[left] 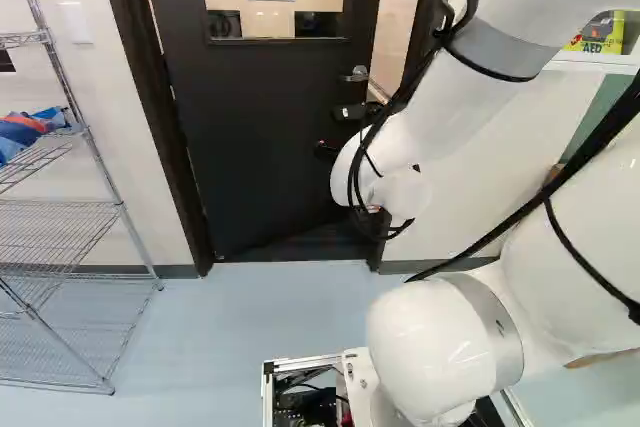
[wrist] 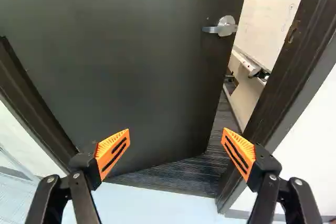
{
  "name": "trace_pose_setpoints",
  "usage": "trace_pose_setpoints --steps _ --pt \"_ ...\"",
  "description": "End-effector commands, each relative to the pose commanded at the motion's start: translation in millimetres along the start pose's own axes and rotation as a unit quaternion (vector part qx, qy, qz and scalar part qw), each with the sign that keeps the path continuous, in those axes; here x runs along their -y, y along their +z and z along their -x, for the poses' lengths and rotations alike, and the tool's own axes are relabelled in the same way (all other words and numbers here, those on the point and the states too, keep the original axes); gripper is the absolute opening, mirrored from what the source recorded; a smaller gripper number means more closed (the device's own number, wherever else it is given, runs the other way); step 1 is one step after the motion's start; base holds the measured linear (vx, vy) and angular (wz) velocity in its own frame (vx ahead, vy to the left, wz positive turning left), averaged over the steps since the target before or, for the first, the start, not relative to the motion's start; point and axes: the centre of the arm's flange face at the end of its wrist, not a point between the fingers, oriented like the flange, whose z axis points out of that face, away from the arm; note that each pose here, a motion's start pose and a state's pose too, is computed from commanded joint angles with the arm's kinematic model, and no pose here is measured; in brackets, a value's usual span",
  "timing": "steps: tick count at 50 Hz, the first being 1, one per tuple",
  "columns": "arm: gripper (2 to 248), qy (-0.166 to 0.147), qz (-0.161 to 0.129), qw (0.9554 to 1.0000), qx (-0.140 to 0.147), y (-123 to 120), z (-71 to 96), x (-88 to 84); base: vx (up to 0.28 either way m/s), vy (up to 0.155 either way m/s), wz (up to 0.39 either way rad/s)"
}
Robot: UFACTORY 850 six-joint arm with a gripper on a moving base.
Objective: Open the door and move inside
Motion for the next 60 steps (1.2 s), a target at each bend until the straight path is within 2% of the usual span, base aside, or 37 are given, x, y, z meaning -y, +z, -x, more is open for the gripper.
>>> trace_pose_setpoints --steps 16,38,60 --pt "247 0.000 0.000 1.0000 0.000 0.0 0.0 0.0 0.013 0.009 0.006" --pt "247 0.000 0.000 1.0000 0.000 0.0 0.0 0.0 0.075 0.058 -0.013" --pt "247 0.000 0.000 1.0000 0.000 0.0 0.0 0.0 0.104 0.059 -0.143"
